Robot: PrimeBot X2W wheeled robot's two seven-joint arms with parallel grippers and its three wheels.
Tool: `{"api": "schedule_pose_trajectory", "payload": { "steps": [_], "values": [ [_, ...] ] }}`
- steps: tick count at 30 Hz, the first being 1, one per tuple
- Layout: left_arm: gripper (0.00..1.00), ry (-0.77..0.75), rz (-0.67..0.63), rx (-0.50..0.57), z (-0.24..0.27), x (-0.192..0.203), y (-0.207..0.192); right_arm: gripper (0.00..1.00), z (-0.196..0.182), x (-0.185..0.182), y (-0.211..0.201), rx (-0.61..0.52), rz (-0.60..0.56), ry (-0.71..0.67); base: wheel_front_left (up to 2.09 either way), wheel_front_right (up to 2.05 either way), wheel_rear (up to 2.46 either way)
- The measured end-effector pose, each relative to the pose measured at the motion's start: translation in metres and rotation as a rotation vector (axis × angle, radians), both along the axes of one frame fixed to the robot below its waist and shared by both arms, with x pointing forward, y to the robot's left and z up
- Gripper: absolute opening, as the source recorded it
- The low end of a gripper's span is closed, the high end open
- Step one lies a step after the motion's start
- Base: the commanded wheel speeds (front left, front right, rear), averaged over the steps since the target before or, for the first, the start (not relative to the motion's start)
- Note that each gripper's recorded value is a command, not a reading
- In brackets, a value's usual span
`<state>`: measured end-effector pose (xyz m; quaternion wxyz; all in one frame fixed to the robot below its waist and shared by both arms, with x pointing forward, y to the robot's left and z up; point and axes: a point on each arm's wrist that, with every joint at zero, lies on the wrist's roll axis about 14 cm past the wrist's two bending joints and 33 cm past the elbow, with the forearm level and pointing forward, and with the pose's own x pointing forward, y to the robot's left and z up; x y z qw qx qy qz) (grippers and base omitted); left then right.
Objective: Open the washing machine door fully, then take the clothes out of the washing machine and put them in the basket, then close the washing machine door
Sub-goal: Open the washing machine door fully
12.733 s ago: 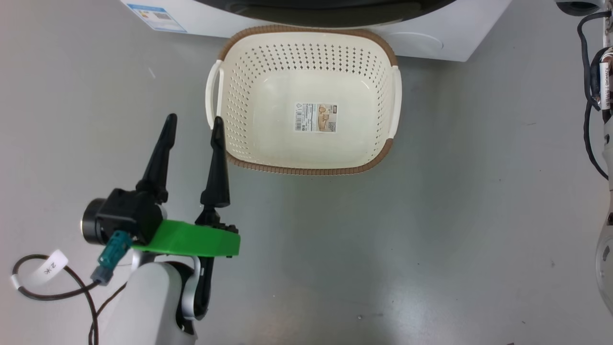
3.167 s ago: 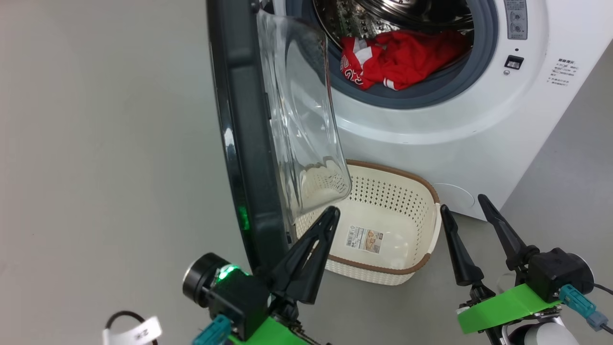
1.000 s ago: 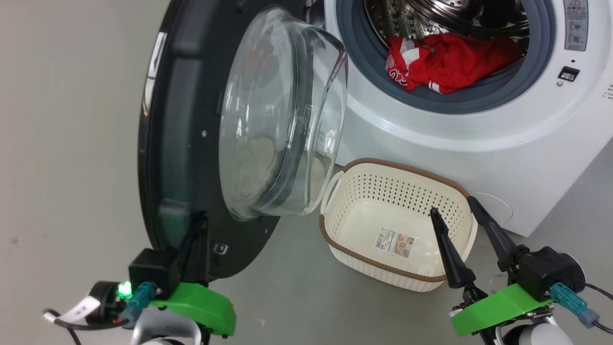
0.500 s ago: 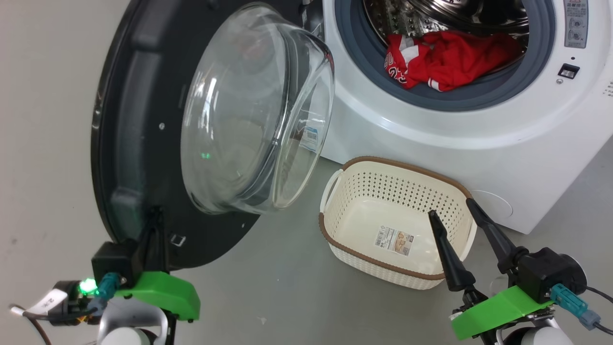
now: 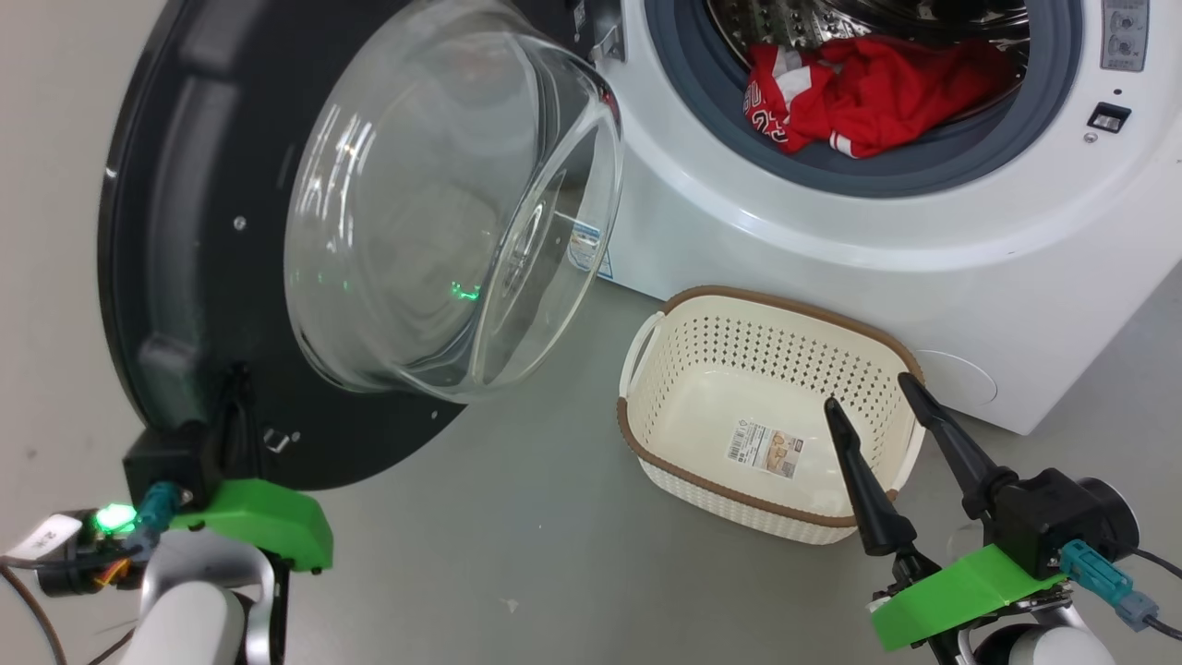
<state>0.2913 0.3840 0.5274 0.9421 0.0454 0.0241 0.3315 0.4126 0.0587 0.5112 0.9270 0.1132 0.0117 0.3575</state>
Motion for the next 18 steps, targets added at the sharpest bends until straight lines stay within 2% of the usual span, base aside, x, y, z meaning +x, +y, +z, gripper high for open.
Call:
{"api": "schedule_pose_trajectory", "payload": {
  "steps": [18],
  "values": [
    [0.0,0.021,0.055,0.004,-0.007,0.013,0.034,1.0,-0.008,0.006,-0.003,-0.031,-0.003,0.02,0.0,0.0,0.0]
  ]
}}
